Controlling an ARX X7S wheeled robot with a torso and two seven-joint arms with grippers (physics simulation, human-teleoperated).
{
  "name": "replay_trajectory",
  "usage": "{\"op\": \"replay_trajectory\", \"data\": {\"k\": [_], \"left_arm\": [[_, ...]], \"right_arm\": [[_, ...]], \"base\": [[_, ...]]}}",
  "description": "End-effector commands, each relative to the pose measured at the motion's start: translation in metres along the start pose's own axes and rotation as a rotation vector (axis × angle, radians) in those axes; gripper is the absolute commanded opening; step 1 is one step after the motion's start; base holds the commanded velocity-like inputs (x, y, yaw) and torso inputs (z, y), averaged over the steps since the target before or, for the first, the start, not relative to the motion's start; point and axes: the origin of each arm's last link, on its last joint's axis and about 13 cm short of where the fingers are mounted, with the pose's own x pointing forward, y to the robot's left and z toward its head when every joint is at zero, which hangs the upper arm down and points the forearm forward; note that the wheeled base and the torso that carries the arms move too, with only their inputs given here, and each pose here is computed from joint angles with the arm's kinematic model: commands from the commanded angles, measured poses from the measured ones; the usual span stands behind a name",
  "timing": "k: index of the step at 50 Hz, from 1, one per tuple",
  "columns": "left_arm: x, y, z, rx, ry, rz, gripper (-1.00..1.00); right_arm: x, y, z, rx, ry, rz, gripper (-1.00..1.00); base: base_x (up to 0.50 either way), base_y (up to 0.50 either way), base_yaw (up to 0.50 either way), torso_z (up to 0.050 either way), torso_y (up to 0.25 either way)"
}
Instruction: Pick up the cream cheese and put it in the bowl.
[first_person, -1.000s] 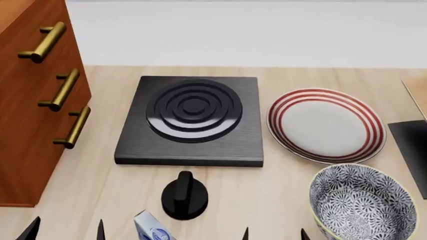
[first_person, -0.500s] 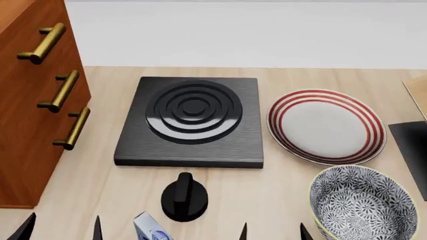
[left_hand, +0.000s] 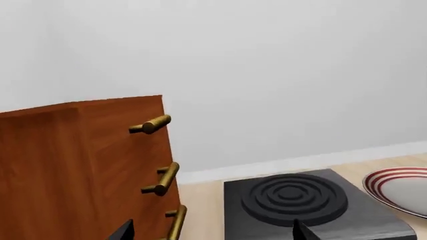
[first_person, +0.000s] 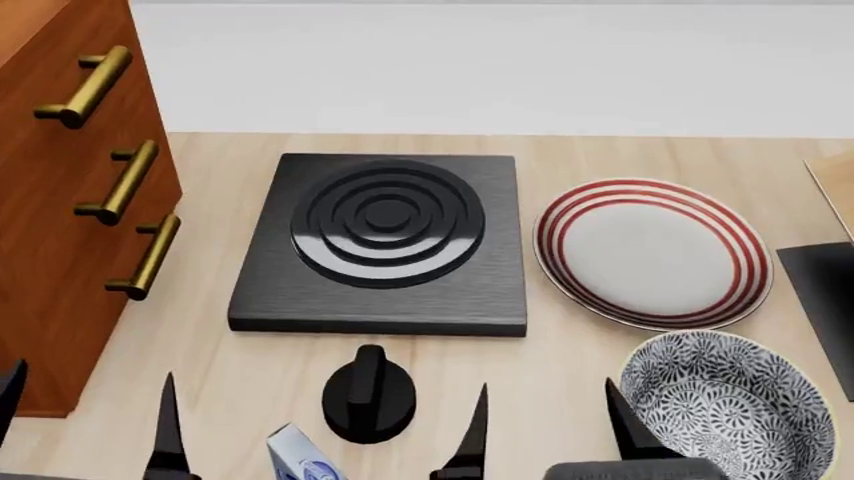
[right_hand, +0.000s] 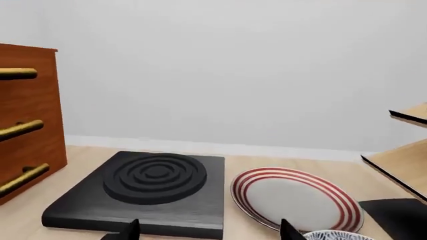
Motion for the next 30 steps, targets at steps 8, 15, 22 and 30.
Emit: {"op": "replay_trajectory", "data": {"k": [8, 15, 22, 30], "left_arm": [[0.002, 0.004, 0.034, 0.001, -0.085, 0.005, 1.00], [0.003, 0.002, 0.032, 0.000, -0.091, 0.004, 1.00], [0.002, -0.001, 0.017, 0.016, -0.076, -0.004, 1.00], [0.000, 0.004, 0.019, 0.005, -0.085, 0.046, 1.00]], "right_arm": [[0.002, -0.001, 0.024, -0.010, -0.059, 0.007, 1.00], [0.004, -0.001, 0.021, -0.014, -0.045, 0.000, 1.00], [0.003, 0.000, 0.014, -0.016, -0.037, 0.014, 1.00], [0.005, 0.000, 0.009, -0.019, -0.039, 0.015, 1.00]], "base": [[0.00, 0.00, 0.00, 0.000, 0.000], [0.00, 0.00, 0.00, 0.000, 0.000], [0.00, 0.00, 0.00, 0.000, 0.000], [0.00, 0.00, 0.00, 0.000, 0.000]]}}
